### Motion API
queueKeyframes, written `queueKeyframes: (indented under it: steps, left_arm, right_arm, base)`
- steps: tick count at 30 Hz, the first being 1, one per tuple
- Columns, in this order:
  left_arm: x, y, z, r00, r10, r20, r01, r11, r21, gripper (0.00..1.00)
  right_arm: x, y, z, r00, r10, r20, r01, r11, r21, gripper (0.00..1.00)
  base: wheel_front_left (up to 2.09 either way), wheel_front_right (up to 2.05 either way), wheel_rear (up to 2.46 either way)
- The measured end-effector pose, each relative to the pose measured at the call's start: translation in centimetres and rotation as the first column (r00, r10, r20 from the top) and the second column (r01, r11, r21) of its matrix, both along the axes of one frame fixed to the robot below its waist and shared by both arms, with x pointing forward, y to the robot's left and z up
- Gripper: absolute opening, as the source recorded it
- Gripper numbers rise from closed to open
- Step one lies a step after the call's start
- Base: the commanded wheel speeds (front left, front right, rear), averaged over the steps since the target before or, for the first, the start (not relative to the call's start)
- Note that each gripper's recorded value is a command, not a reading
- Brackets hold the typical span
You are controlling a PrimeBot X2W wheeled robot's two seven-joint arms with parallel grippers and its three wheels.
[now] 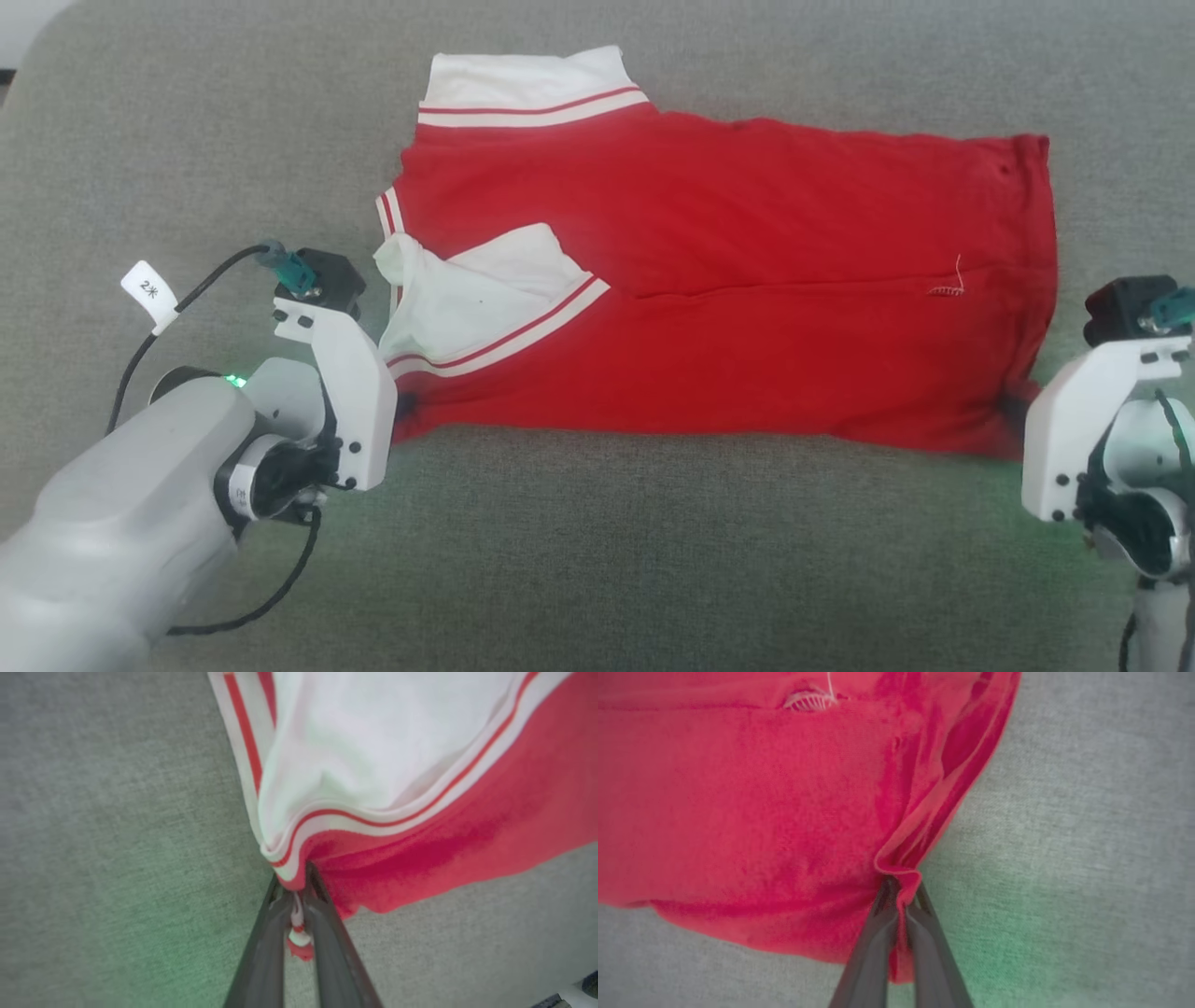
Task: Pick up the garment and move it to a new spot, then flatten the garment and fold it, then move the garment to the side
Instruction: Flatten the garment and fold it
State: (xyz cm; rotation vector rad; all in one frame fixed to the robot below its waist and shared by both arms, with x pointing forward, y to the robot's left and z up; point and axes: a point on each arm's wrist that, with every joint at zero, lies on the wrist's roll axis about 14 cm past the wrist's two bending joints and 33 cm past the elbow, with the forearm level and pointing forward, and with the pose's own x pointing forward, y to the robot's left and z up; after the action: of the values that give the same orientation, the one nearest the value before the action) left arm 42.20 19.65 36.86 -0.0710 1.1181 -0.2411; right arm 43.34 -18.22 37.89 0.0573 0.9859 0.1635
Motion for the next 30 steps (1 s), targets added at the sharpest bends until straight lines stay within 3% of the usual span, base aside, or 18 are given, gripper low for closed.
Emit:
queueKeyframes:
  steps: [11, 19, 24, 25, 26, 28, 29, 30]
  left_arm:
    - [-4.6, 2.1, 2.4, 0.999, 0.011, -0.033, -0.008, 0.997, 0.077, 0.00]
    - [-8.6, 1.0, 2.1, 0.996, -0.009, -0.085, 0.015, 0.997, 0.077, 0.00]
    - [-9.0, 0.5, 1.0, 0.995, -0.012, -0.103, 0.020, 0.997, 0.075, 0.00]
    - [-9.0, 0.4, 0.7, 0.994, -0.012, -0.106, 0.019, 0.997, 0.071, 0.02]
    - [-8.9, 0.3, 0.4, 0.994, -0.012, -0.108, 0.020, 0.997, 0.071, 0.19]
    - [-8.7, 0.3, 0.0, 0.994, -0.015, -0.112, 0.022, 0.997, 0.070, 0.42]
    - [-8.5, 0.2, -0.1, 0.994, -0.007, -0.108, 0.015, 0.998, 0.067, 0.51]
    - [-8.3, 0.2, -0.2, 0.994, -0.010, -0.105, 0.017, 0.998, 0.066, 0.71]
  right_arm:
    - [-3.3, -1.0, 3.1, 0.995, 0.094, -0.044, -0.096, 0.993, -0.064, 0.00]
    - [-6.1, -1.3, 3.0, 0.992, 0.083, -0.094, -0.088, 0.995, -0.050, 0.00]
    - [-7.2, -1.0, 1.9, 0.991, 0.056, -0.118, -0.059, 0.998, -0.020, 0.00]
    - [-7.4, -0.9, 1.5, 0.990, 0.053, -0.128, -0.055, 0.998, -0.018, 0.00]
    - [-7.6, -1.0, 1.1, 0.989, 0.050, -0.137, -0.054, 0.998, -0.022, 0.00]
    - [-7.3, -0.9, 0.9, 0.991, 0.037, -0.126, -0.039, 0.999, -0.011, 0.42]
    - [-7.2, -0.9, 0.8, 0.992, 0.034, -0.124, -0.036, 0.999, -0.015, 0.49]
    - [-7.1, -0.8, 0.7, 0.992, 0.034, -0.122, -0.036, 0.999, -0.013, 0.96]
  base:
    - [0.00, 0.00, 0.00]
    - [0.00, 0.00, 0.00]
    - [0.00, 0.00, 0.00]
    - [0.00, 0.00, 0.00]
    - [0.00, 0.00, 0.00]
    - [0.00, 0.00, 0.00]
    - [0.00, 0.00, 0.00]
    - [0.00, 0.00, 0.00]
